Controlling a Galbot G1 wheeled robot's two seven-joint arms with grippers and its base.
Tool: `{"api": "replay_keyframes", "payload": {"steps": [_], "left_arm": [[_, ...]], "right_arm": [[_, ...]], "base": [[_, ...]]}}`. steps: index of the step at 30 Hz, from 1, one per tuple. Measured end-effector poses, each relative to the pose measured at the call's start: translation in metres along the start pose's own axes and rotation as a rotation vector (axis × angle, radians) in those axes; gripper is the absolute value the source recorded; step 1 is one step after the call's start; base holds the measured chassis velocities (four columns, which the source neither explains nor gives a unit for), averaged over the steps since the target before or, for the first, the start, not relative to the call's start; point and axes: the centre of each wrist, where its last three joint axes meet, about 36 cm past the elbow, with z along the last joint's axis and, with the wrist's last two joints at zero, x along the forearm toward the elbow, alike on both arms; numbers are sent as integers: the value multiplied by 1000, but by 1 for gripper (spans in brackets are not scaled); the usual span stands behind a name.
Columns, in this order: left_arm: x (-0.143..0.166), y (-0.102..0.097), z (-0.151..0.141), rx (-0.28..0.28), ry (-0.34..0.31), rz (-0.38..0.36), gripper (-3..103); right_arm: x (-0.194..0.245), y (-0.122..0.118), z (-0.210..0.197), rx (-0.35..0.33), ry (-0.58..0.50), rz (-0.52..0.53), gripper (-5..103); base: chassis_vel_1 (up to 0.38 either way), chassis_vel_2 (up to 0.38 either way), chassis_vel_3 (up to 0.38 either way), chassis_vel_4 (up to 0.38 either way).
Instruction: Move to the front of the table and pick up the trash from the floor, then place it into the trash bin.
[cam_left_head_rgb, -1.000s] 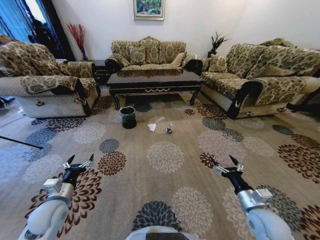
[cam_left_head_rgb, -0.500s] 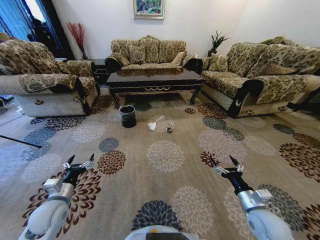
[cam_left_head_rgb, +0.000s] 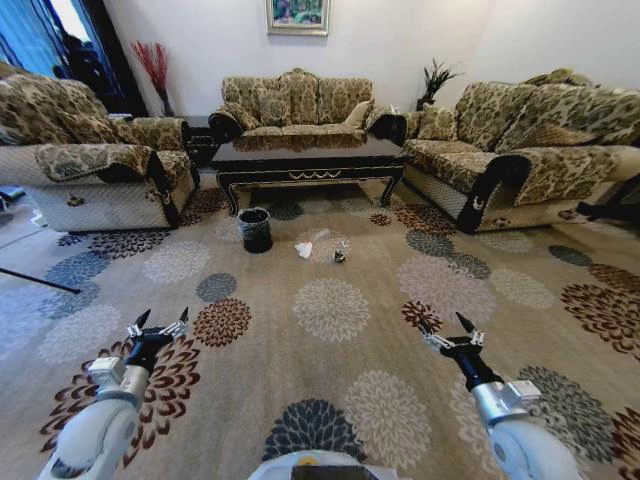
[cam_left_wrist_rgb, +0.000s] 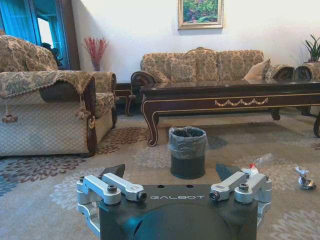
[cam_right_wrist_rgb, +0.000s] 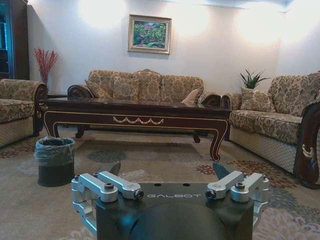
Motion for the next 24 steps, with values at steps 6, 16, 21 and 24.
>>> {"api": "replay_keyframes", "payload": {"steps": [6,16,21,24], "left_arm": [[0,0,0,-1,0,-1,100],[2,0,2,0,4,-6,100],[1,0,2,-1,1,-5,100],[0,0,1,-2,-3,-4,100]], "right_arm": [[2,0,1,-2,5,-3,100],[5,1,5,10,12,-5,100],[5,1,5,12,10,-5,100],[5,0,5,14,9,-5,100]], "base": [[0,0,0,0],[0,0,0,0],[0,0,0,0],[0,0,0,0]]}}
